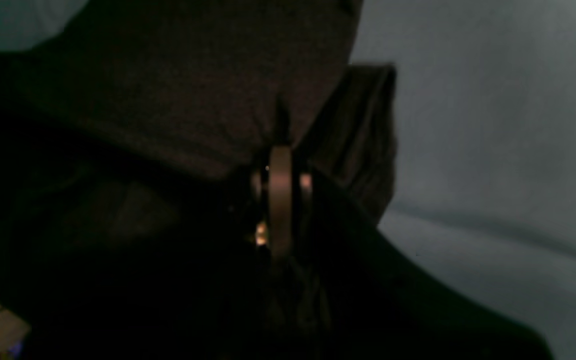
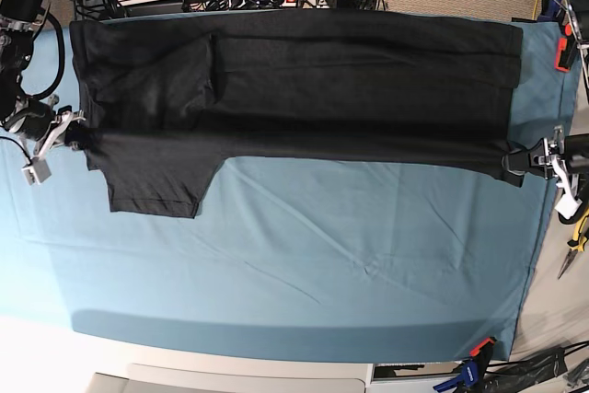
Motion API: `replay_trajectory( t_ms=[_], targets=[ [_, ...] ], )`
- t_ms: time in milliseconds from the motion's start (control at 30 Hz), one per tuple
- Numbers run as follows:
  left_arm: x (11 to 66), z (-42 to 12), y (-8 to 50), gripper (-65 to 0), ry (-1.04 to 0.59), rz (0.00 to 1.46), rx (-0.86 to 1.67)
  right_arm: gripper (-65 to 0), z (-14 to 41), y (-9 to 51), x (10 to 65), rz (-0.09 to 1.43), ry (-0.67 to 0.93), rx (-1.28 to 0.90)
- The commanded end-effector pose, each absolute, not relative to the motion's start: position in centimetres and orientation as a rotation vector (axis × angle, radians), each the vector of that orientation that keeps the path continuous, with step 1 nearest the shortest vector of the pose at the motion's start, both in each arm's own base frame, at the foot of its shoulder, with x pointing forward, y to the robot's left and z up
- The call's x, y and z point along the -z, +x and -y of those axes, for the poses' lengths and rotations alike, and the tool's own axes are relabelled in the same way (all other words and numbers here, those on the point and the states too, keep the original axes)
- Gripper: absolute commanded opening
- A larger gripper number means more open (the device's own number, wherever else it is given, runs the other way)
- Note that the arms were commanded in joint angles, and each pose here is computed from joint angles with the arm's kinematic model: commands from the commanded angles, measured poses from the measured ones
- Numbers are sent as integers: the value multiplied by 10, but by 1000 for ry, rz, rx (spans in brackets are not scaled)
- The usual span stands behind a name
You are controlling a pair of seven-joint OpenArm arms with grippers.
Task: Fold the T-shirt properly
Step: 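Lift the hem with both grippers and fold it toward the collar edge, then release the hem and reposition the right gripper at the strip's end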
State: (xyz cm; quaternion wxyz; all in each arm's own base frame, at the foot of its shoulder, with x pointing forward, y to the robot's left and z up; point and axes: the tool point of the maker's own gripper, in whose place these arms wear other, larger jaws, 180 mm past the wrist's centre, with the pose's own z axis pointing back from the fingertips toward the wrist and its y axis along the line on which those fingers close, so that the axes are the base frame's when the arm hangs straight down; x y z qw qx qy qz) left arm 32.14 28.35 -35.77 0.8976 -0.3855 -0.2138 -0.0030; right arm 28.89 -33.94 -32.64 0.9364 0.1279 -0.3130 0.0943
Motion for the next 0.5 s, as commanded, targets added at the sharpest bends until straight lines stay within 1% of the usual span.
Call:
replay_trajectory(
  t_ms=[0, 267, 467],
  targets=[
    [339, -296, 331, -650, -782, 494, 16, -650, 347, 297, 308, 688, 239, -208],
    [359, -296, 310, -650, -780, 436, -7, -650, 347, 273, 330, 613, 245, -198],
    [367, -296, 300, -650, -779, 411, -17, -650, 349, 267, 335, 588, 231, -199]
  ],
)
